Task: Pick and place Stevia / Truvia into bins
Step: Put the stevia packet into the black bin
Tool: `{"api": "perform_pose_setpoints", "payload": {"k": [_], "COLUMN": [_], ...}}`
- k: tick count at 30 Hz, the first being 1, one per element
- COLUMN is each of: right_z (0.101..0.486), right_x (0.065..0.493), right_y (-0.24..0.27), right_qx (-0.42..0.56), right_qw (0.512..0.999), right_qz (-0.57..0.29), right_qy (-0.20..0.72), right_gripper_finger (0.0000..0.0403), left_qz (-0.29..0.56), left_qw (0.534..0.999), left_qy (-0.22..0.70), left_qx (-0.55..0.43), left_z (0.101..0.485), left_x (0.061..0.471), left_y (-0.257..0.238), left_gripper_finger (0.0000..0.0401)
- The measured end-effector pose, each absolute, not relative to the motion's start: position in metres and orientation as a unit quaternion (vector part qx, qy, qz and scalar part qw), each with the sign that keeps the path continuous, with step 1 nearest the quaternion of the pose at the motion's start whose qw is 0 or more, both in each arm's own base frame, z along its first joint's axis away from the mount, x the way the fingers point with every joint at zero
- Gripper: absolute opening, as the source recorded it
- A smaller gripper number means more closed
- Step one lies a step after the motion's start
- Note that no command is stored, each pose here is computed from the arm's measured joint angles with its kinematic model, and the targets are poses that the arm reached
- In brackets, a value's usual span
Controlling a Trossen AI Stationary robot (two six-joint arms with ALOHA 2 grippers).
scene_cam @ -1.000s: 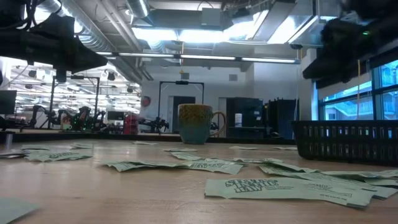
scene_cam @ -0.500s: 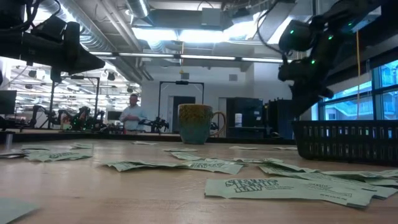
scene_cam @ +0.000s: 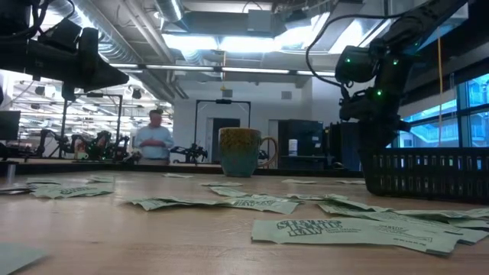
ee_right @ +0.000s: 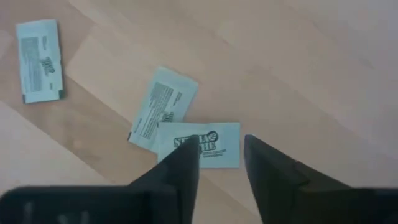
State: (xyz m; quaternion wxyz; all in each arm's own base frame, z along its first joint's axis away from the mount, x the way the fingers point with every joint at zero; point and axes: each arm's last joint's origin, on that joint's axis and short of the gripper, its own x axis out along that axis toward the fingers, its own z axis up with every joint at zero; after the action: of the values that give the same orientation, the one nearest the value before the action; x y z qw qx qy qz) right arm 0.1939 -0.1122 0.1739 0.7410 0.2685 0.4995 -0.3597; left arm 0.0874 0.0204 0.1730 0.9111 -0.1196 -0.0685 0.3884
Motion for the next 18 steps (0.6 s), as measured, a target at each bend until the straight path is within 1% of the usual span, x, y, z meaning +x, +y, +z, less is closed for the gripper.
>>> {"api": "perform_pose_setpoints", "payload": {"k": [4,7,10,18], "right_z": [0.174,0.169,0.16,0.137], "right_x": [0.194,0.194,0.194,0.202], "right_y": [-0.112,-0.113,-0.114,-0.118], "right_qx": [0.263,0.291,0.293,0.291], "right_qw": [0.744,0.728,0.714,0.692], "right_qz": [-0.356,-0.375,-0.378,-0.376], "right_qy": [0.501,0.494,0.511,0.542], "right_gripper_finger": [0.0163,0.0164,0.0153,0.0101], "left_qz": [0.388,0.388,0.388,0.388], "left_qw": [0.911,0.911,0.911,0.911], "left_qy": [-0.068,-0.068,-0.068,-0.068], "left_qx": [-0.12,-0.119,-0.119,-0.119], "left_z": [0.173,0.173,0.173,0.173], "left_x": [0.087,0.087,0.087,0.087], "left_y": [0.02,0.02,0.02,0.02], "left_gripper_finger": [0.0033,0.0033,0.0033,0.0033]}}
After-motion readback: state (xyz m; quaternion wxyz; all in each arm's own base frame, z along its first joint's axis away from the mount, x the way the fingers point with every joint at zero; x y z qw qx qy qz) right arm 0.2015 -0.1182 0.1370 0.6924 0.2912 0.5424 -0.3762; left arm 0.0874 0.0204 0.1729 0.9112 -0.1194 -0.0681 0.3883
